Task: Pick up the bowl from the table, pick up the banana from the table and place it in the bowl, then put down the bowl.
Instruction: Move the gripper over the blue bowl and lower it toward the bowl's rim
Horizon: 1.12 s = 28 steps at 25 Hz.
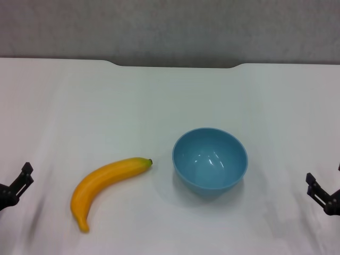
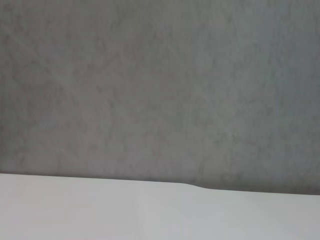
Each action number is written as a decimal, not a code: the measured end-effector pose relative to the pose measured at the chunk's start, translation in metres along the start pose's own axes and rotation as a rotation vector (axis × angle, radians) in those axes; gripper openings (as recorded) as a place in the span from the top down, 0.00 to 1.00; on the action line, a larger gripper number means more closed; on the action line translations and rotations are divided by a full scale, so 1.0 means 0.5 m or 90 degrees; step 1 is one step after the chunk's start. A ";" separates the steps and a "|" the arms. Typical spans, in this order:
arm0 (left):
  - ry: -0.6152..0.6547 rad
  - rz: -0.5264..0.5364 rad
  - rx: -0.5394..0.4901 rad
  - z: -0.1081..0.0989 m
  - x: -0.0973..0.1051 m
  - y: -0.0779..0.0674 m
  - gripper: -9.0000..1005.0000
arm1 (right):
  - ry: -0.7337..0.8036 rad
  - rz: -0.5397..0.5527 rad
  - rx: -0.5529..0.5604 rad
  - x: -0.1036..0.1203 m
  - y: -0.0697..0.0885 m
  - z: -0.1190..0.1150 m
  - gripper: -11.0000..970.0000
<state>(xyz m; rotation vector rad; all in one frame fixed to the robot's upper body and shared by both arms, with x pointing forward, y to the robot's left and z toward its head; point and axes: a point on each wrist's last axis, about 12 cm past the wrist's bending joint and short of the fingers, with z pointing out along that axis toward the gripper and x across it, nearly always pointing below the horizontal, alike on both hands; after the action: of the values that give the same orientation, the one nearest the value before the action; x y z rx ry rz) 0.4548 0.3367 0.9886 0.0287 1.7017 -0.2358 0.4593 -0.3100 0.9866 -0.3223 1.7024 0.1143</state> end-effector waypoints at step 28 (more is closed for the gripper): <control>-0.004 -0.003 0.003 0.002 -0.003 0.000 0.11 | -0.015 -0.134 -0.112 -0.103 0.061 0.090 0.12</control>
<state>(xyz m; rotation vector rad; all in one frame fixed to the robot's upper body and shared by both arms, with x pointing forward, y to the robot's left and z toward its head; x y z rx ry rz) 0.4558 0.3368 0.9898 0.0269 1.6956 -0.2436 0.5003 -0.2618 1.0265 -0.6271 1.6271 0.1119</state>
